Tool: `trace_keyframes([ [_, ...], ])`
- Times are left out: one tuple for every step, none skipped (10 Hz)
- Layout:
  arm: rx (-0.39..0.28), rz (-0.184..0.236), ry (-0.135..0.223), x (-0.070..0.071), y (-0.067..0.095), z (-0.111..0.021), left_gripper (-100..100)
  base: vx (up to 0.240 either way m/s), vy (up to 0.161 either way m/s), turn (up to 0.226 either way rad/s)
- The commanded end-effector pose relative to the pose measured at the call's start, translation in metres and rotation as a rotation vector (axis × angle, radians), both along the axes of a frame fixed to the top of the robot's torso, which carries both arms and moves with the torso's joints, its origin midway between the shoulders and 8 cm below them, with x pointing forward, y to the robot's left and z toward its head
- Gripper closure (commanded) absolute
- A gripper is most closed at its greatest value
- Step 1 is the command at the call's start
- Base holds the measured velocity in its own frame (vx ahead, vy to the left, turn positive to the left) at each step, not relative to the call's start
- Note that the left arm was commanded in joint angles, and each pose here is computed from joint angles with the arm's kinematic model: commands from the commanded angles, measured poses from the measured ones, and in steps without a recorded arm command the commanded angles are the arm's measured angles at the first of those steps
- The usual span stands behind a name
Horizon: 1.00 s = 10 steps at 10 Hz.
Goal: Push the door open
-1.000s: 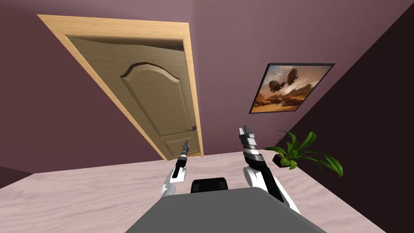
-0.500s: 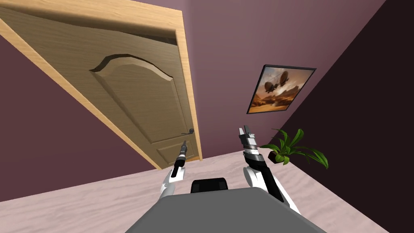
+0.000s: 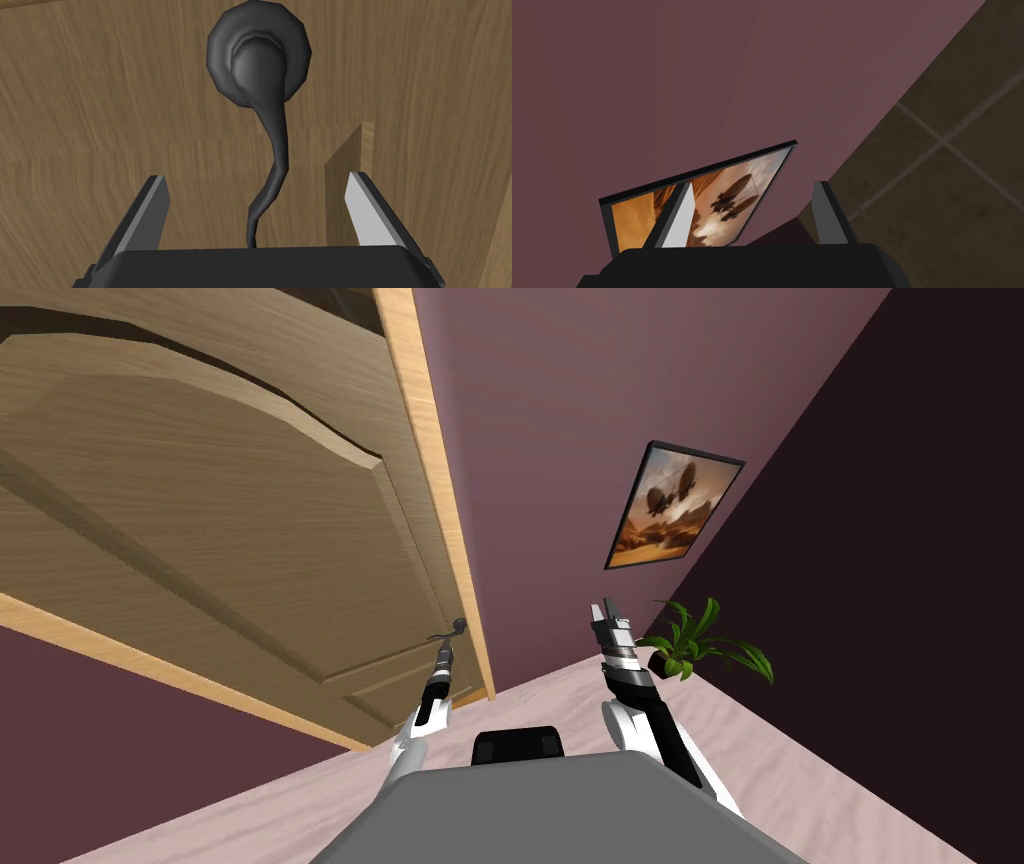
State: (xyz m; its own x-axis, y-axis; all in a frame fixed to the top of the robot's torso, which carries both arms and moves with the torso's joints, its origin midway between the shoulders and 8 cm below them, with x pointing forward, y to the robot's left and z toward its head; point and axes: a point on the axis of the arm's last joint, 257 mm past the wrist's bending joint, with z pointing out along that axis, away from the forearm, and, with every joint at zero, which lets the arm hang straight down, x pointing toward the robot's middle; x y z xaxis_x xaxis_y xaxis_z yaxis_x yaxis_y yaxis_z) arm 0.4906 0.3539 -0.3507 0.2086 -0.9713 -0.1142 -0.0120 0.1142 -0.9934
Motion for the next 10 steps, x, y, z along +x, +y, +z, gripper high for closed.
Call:
trace_keyframes([
  [-0.003,0.028,-0.001,0.0,0.01,-0.002,-100,0.133,0.045,-0.158],
  [-0.004,0.039,-0.001,-0.001,0.015,-0.002,-100,0.104,0.03,-0.089],
  [-0.009,0.067,-0.001,-0.002,0.025,-0.003,-100,0.148,0.043,-0.218],
  [-0.013,0.085,-0.001,-0.003,0.032,-0.004,-100,0.187,0.049,-0.225],
  [-0.012,0.072,-0.001,0.0,0.027,-0.003,-100,0.081,0.024,-0.037],
  [-0.012,0.072,-0.001,0.0,0.027,-0.003,100,-0.014,-0.003,0.035],
  [-0.012,0.072,-0.001,0.0,0.027,-0.003,100,-0.03,-0.009,0.023],
  [-0.012,0.072,-0.001,0.0,0.027,-0.003,100,-0.023,-0.005,-0.011],
  [-0.012,0.072,-0.001,0.0,0.027,-0.003,100,-0.014,-0.001,-0.009],
  [-0.012,0.072,-0.001,0.0,0.027,-0.003,100,-0.007,-0.001,-0.002],
])
